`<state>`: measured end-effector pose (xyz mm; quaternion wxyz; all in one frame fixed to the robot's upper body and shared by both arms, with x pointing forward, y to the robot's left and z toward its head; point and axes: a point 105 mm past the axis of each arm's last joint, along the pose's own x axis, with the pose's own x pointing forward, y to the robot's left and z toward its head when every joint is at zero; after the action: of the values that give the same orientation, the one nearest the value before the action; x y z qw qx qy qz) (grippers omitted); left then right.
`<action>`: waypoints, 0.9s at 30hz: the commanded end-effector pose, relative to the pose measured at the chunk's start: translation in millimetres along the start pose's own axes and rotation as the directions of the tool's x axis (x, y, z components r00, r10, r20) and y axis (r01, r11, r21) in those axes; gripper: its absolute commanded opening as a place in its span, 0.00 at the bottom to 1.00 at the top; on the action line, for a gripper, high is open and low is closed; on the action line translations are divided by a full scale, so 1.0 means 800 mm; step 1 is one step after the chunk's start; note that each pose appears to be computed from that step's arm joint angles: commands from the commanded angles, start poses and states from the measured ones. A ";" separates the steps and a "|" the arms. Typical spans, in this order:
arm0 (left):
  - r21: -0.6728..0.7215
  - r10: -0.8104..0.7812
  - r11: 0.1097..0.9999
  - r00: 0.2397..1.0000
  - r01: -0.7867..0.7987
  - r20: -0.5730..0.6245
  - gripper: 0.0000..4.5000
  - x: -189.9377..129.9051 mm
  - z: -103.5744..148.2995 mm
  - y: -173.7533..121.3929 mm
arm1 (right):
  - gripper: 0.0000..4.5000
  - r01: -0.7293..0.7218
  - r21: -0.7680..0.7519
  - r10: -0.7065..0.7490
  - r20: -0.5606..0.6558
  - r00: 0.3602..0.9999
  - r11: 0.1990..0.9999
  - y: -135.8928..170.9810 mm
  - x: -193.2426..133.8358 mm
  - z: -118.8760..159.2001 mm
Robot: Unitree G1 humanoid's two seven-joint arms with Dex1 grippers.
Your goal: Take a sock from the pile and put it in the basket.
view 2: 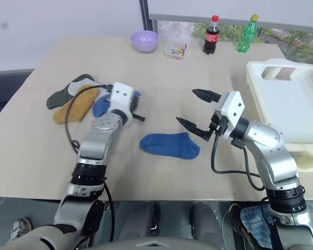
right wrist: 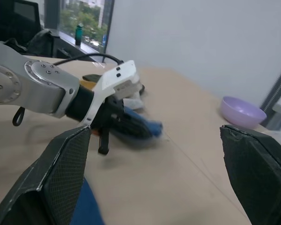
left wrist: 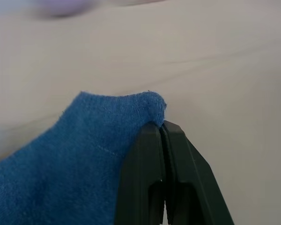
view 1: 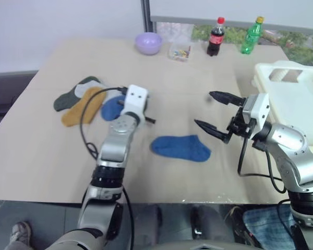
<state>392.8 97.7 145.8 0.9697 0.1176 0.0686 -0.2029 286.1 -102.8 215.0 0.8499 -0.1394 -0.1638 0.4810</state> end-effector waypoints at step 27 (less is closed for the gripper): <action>-0.188 -0.116 0.976 0.993 0.107 -0.038 0.40 -0.011 -0.001 0.059 | 1.00 0.322 0.074 -0.246 -0.494 0.834 0.944 -0.020 0.061 -0.117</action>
<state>402.0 148.3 153.7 0.9648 0.0193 0.1184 -0.2342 352.9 -73.9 143.0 0.9284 -0.1608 0.0579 0.3299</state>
